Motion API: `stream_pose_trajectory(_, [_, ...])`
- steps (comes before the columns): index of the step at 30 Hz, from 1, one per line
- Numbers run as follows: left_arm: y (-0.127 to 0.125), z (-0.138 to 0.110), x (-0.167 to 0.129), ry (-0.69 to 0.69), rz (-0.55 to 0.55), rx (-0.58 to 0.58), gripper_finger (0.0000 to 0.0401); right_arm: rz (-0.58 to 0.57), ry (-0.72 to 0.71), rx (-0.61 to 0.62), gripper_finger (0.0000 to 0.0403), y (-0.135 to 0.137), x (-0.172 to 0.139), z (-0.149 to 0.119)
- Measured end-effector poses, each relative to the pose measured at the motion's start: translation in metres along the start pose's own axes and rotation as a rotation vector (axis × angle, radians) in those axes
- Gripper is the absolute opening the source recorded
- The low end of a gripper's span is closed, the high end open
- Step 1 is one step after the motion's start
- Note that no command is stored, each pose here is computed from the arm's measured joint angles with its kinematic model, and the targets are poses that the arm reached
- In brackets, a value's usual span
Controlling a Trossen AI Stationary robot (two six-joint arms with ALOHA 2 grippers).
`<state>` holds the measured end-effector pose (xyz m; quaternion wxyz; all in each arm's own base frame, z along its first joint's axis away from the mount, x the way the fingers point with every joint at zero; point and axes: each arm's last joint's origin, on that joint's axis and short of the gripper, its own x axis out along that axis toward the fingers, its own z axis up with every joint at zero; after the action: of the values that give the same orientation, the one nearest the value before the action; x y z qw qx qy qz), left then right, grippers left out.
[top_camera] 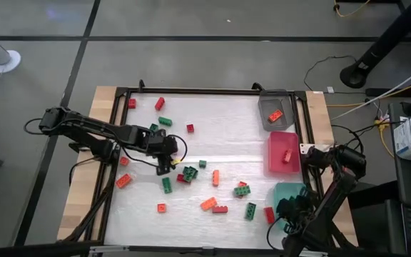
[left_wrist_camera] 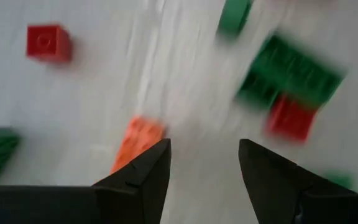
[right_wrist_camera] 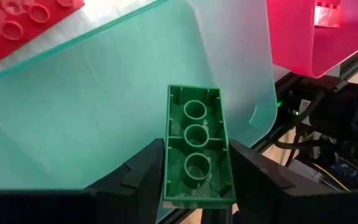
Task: Sort blocks
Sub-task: Put the green game piece into the blue bin, then put the orange game piece into the black bin
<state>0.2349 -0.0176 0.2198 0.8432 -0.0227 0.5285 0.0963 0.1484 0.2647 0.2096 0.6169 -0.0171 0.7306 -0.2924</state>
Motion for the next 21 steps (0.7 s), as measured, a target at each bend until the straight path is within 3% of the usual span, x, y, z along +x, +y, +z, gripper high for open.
stream_pose_trajectory(4, [0.008,-0.006,0.001,0.08,0.03,0.093,0.0178,0.001,0.0,-0.002,0.0194,0.0,0.0,0.0])
stream_pose_trajectory(12, [0.023,-0.017,0.021,0.09,0.056,0.125,0.0178,0.004,0.028,-0.003,0.0245,0.0,0.0,-0.001])
stream_pose_trajectory(21, [0.036,-0.024,0.036,0.083,0.078,0.131,0.0178,0.005,0.041,0.001,0.026,0.0,0.0,-0.001])
